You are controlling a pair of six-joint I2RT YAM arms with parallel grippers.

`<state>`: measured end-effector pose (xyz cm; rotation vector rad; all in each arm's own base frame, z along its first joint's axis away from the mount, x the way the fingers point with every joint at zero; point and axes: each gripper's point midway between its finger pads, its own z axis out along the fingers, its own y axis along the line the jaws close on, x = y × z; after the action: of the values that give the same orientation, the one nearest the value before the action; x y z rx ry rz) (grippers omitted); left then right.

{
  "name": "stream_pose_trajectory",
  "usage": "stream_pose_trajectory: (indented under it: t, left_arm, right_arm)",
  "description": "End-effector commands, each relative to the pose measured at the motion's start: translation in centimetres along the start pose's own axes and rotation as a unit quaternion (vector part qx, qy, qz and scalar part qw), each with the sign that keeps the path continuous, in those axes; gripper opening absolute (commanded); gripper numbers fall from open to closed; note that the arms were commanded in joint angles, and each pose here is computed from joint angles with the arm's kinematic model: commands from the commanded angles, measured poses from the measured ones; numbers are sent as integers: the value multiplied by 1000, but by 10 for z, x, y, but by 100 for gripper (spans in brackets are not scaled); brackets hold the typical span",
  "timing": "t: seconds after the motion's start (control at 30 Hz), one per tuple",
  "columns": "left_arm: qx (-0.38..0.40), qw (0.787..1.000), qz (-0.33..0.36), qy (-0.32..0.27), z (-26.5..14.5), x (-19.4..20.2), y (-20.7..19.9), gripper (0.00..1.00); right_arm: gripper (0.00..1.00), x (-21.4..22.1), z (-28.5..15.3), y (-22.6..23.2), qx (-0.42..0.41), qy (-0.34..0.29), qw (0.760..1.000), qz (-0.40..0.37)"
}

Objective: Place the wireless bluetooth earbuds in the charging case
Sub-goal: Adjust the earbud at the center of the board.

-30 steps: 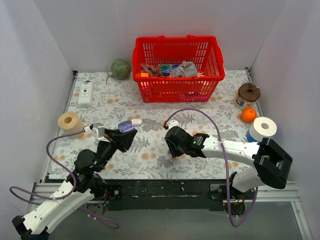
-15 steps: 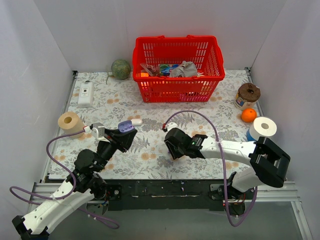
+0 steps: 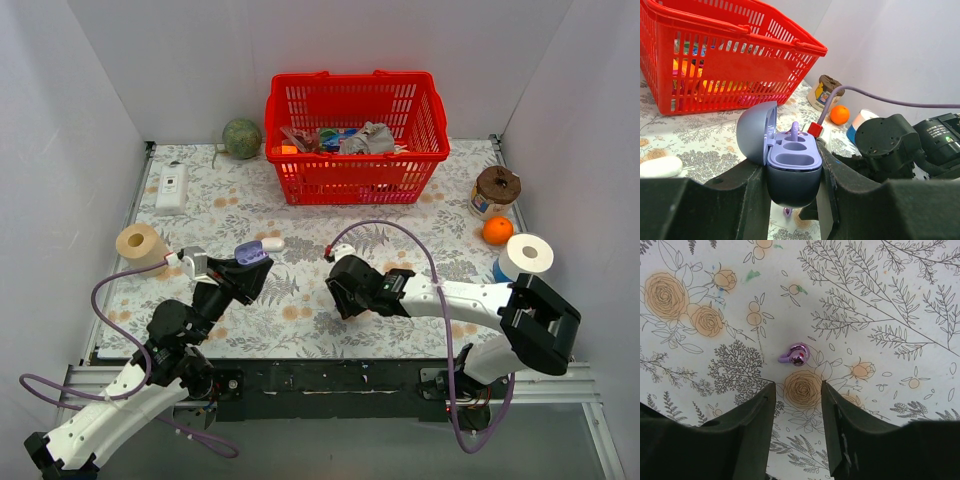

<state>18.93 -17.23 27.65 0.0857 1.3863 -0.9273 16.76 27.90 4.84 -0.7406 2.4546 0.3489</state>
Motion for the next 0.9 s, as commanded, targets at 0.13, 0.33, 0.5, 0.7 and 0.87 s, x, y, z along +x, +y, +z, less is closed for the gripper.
stream_pose_trajectory:
  t: [0.13,0.33,0.5,0.7,0.87]
  left_arm:
    - [-3,1000,-3,-5,-1,-2,1,0]
    - [-4,1000,0,-10,-3,-6,1,0]
    - [-6,1000,1,-13,-5,-8,2,0]
    - [-6,1000,0,-15,-6,-10,2,0]
    - [-11,1000,3,-21,-8,-14,3,0]
  right_arm:
    - [49,-32,-14,9,5,-63,996,69]
    - [46,-55,-23,14,-4,-59,997,-53]
    - [45,-61,-27,23,-32,-32,987,-157]
    - [43,-45,-19,26,-60,34,963,-259]
    - [42,-43,-14,25,-62,46,946,-314]
